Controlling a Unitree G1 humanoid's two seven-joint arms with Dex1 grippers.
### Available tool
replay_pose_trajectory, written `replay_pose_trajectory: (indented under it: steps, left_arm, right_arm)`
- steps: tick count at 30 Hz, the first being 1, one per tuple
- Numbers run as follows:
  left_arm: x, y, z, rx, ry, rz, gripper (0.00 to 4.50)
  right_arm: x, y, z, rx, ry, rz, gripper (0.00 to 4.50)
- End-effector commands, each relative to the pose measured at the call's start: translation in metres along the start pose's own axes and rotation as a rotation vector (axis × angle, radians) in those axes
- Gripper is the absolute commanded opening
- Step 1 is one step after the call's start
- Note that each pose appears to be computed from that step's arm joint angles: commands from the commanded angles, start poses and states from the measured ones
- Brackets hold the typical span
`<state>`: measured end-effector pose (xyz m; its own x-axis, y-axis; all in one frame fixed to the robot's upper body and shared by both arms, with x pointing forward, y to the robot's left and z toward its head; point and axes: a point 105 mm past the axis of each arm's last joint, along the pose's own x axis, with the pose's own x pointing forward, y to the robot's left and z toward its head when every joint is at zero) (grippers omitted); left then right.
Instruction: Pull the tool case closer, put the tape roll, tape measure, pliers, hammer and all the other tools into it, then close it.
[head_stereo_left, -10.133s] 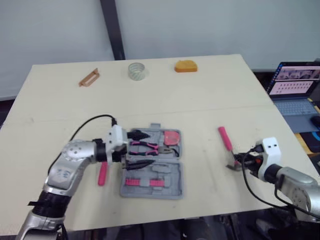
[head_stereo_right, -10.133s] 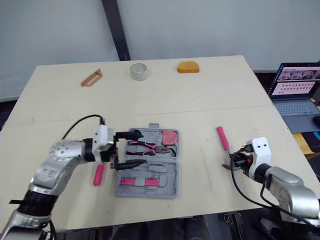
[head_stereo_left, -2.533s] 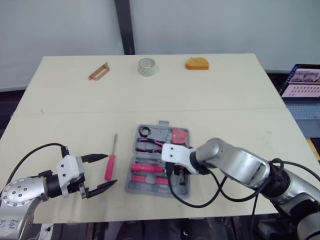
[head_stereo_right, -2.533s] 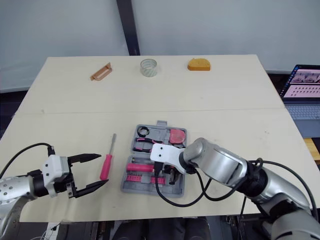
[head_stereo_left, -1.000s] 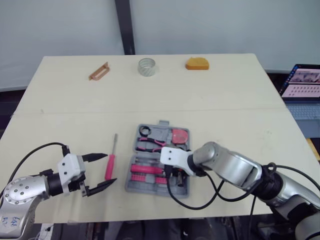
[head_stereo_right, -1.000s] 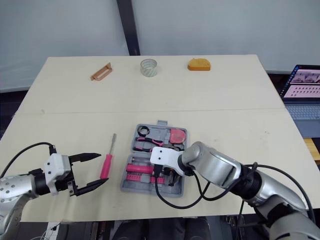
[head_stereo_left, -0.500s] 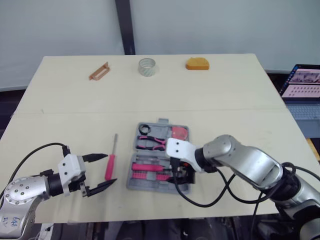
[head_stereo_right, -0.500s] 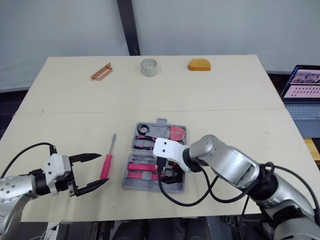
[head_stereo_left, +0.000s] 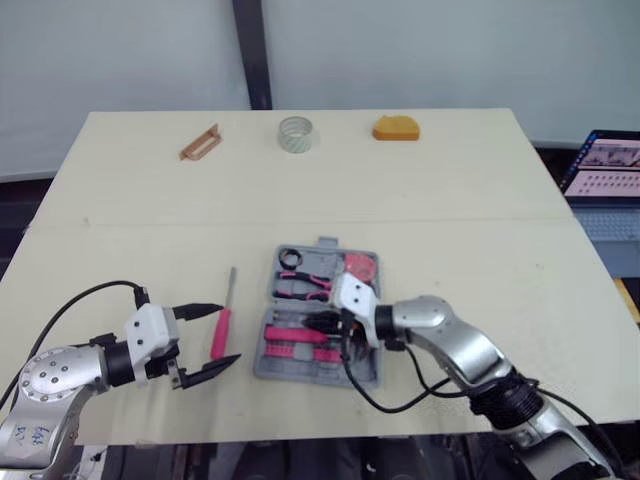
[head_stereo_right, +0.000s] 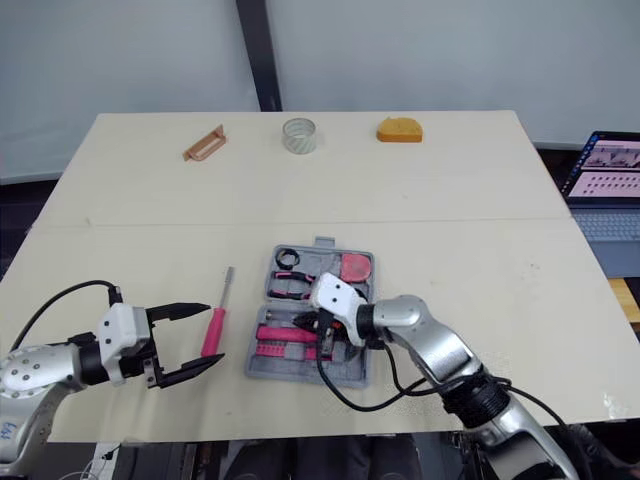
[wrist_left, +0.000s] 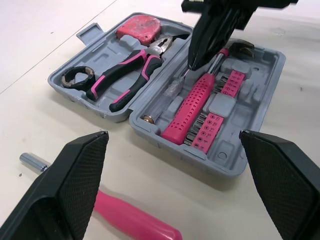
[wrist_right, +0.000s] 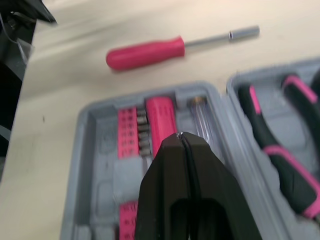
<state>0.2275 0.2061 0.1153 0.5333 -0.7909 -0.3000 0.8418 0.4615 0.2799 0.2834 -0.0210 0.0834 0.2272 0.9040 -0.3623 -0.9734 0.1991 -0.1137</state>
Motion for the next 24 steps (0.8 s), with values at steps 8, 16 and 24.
replay_pose_trajectory:
  steps: [8, 16, 24]
  left_arm:
    - [0.000, 0.002, 0.005, 0.017, -0.012, 0.009, 4.50]
    - [0.001, 0.003, 0.006, 0.019, -0.013, 0.010, 4.50]
    - [0.002, 0.002, 0.006, 0.018, -0.014, 0.006, 4.50]
  right_arm:
    - [0.005, 0.004, -0.008, 0.000, -0.006, 0.041, 0.04]
    - [0.004, 0.006, -0.024, 0.001, 0.048, 0.044, 0.04]
    - [0.004, 0.008, -0.052, -0.005, 0.154, 0.038, 0.04]
